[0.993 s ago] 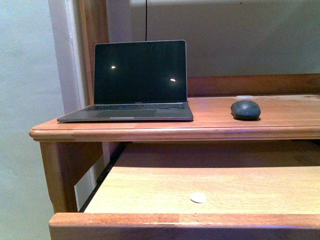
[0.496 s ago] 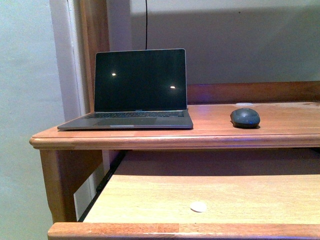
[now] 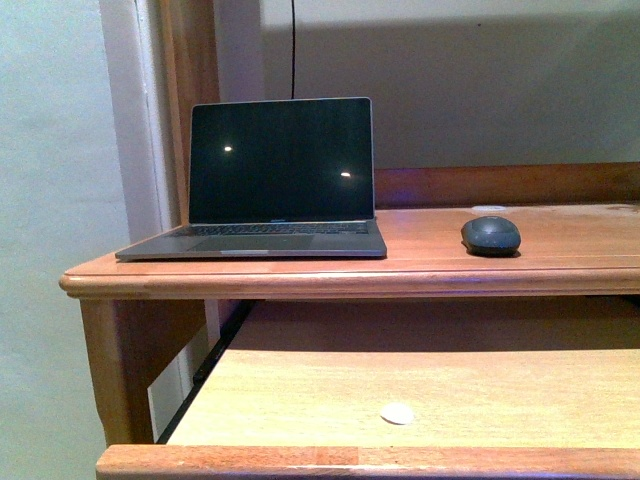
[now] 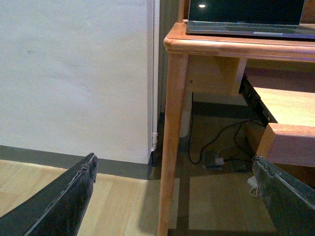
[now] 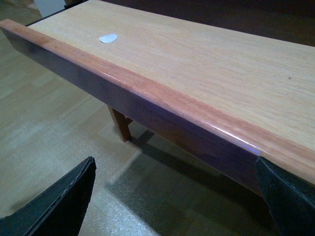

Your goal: Place mouse

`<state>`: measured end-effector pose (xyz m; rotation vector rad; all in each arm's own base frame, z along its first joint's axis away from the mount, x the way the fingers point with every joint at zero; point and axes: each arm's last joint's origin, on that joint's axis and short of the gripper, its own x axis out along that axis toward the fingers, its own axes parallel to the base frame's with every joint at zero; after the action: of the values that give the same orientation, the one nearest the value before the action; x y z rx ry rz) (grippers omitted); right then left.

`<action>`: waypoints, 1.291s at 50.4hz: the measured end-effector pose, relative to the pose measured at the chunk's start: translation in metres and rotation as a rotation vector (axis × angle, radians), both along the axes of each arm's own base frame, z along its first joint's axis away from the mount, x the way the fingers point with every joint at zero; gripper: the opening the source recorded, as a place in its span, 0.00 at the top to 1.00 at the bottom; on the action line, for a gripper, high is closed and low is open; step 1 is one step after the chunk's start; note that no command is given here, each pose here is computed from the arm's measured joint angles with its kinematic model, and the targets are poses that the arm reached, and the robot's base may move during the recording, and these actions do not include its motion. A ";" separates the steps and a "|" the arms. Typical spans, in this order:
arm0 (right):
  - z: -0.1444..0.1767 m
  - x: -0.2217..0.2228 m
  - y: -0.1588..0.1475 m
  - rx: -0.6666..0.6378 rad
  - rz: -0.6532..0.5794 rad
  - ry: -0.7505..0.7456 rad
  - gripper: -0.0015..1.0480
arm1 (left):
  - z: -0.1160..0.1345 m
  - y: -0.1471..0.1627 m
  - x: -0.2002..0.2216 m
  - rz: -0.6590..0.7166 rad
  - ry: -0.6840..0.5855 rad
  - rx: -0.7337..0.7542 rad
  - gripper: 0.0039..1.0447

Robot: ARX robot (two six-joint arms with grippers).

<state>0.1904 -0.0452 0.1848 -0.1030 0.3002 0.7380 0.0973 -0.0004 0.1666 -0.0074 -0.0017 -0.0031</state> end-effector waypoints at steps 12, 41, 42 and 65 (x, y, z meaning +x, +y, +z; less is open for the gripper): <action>-0.007 0.010 0.015 0.008 0.015 0.026 0.07 | 0.000 0.000 0.000 0.000 0.000 0.000 0.07; -0.021 0.031 0.037 0.007 -0.011 0.025 0.07 | 0.000 0.000 0.000 0.000 0.000 0.000 0.07; -0.022 0.033 0.038 0.006 -0.013 0.021 0.07 | 0.000 0.000 0.000 0.000 0.000 0.000 0.07; -0.019 0.093 0.098 0.027 -0.103 -0.007 0.07 | 0.000 0.000 0.000 0.000 0.000 0.000 0.07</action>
<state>0.2830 0.0529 0.1663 -0.0638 0.2867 0.6391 0.0973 -0.0004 0.1666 -0.0074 -0.0017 -0.0031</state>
